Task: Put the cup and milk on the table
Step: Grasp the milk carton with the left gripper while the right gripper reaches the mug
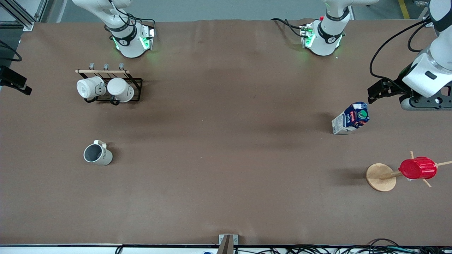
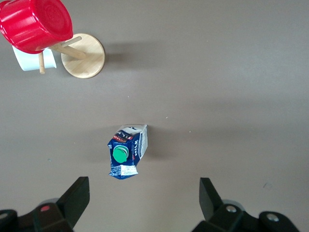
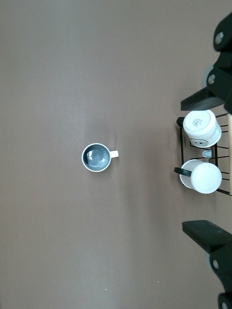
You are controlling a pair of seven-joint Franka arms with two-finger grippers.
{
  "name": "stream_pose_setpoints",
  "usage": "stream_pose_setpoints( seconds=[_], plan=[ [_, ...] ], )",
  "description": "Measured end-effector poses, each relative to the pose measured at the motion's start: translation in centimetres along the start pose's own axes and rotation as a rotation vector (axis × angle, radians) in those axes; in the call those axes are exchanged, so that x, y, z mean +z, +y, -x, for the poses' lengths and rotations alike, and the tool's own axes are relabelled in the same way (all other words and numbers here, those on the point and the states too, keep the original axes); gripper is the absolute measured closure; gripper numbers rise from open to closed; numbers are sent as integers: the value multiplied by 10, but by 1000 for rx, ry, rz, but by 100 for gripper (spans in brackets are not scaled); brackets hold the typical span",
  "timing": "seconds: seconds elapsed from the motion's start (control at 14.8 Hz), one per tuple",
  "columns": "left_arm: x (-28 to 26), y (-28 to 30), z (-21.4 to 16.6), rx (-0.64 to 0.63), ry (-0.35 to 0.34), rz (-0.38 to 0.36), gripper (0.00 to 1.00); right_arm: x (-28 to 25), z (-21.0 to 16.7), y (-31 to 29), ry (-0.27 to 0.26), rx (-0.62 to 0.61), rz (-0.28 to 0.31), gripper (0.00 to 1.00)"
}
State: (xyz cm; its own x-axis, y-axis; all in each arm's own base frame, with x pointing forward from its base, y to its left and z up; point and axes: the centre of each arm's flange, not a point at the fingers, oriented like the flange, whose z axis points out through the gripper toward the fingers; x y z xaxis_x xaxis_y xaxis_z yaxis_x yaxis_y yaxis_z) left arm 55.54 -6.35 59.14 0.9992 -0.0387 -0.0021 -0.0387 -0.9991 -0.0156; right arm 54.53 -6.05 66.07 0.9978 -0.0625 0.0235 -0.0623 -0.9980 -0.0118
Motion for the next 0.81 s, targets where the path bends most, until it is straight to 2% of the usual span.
stream_pose_setpoints(
  seconds=[0.81],
  plan=[
    [16,-1,-12,-2,-4,2,0,14,-6,0,-25,0,0,0]
  ],
)
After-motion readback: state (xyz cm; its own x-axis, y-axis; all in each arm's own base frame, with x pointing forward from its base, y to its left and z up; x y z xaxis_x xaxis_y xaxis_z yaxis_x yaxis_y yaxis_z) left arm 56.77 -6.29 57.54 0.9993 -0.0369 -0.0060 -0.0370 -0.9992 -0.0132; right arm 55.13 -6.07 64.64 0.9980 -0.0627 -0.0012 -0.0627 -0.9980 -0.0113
